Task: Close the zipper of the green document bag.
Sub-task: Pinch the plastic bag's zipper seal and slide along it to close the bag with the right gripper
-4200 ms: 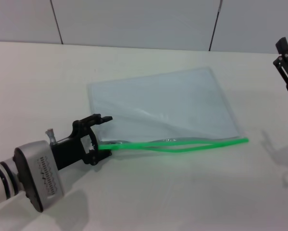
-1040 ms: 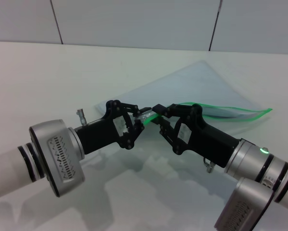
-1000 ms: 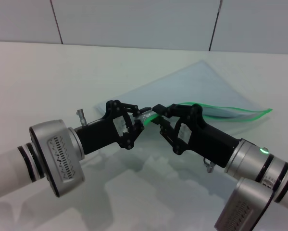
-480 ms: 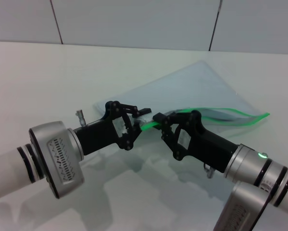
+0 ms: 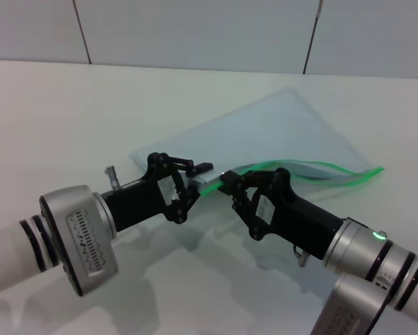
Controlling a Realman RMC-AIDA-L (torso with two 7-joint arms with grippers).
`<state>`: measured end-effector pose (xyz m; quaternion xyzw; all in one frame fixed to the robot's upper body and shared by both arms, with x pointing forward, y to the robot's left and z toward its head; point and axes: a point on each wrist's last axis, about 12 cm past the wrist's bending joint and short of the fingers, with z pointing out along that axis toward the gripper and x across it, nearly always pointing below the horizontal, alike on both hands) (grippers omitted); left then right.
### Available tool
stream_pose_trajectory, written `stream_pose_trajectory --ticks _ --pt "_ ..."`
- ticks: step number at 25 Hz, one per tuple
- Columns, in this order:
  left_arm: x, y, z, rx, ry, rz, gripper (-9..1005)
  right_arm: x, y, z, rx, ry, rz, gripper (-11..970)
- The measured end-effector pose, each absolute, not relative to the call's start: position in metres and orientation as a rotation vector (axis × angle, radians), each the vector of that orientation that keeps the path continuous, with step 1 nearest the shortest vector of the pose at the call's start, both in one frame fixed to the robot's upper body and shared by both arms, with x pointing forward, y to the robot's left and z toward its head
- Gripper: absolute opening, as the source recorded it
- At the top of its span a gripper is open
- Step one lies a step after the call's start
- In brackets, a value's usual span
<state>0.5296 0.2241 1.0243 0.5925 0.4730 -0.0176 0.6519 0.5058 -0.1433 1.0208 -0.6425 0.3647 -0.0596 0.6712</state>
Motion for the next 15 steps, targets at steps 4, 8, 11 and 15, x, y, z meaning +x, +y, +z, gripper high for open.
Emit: stream_pose_trajectory --ticks 4,8,11,15 --pt "0.527 0.226 1.022 1.348 1.079 -0.036 43 0.506 -0.146 1.020 -1.430 0.845 -0.146 81" --pt "0.523 0.227 1.020 1.364 1.074 -0.032 43 0.507 -0.150 1.019 -1.424 0.863 -0.159 81" --pt "0.520 0.227 1.018 1.381 1.063 -0.031 42 0.508 -0.151 1.018 -1.425 0.885 -0.169 80" --pt "0.517 0.226 1.016 1.403 1.049 -0.039 42 0.509 -0.153 1.016 -1.421 0.907 -0.179 80"
